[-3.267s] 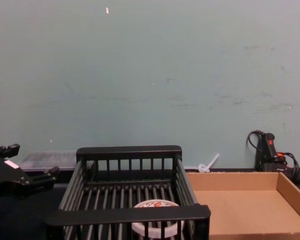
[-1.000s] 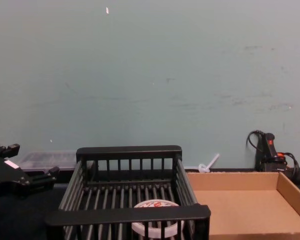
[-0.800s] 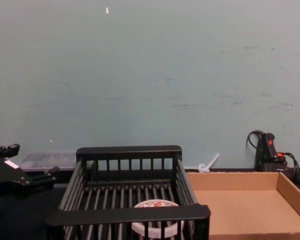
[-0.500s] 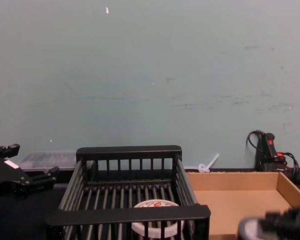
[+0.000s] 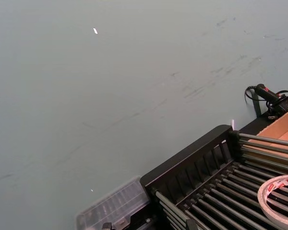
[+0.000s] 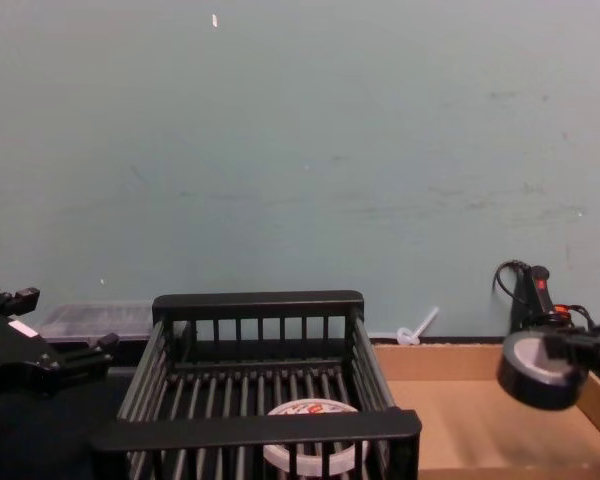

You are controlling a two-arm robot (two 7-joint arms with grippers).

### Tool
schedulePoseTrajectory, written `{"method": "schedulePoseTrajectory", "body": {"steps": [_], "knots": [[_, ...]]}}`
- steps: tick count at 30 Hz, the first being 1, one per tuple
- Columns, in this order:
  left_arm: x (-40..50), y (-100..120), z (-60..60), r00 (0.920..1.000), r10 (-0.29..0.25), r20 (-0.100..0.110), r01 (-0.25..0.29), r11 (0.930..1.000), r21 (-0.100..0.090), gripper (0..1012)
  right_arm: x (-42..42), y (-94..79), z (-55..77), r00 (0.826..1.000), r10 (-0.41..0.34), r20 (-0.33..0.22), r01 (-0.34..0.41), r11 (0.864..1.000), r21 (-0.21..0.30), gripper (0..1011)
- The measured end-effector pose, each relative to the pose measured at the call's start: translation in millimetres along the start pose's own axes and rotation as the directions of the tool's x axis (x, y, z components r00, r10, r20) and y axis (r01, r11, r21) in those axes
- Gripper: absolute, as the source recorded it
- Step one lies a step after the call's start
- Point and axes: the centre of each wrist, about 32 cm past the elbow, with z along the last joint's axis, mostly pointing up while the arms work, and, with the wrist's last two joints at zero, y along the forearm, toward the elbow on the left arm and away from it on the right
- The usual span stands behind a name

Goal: Pick up the white tape and place it into the black box , Pick up the silver tape and place it into the brown box.

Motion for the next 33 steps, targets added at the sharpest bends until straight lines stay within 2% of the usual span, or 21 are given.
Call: {"method": "schedulePoseTrajectory", "body": {"steps": [10,23,33], "knots": [[0.0,0.0,0.0,1.0,0.0,0.0,0.0,1.0,0.0,1001,7.5,15.1,3.8,0.999,-0.048,-0.014,0.048,0.999,-0.001,150],[0.0,0.0,0.0,1.0,0.0,0.0,0.0,1.0,0.0,1001,12.1,37.0,-2.0,0.997,-0.071,-0.028,0.07,0.996,-0.049,150],[0.0,0.0,0.0,1.0,0.0,0.0,0.0,1.0,0.0,1001,12.5,40.5,-3.3,0.997,-0.075,-0.031,0.073,0.996,-0.055,150]]}}
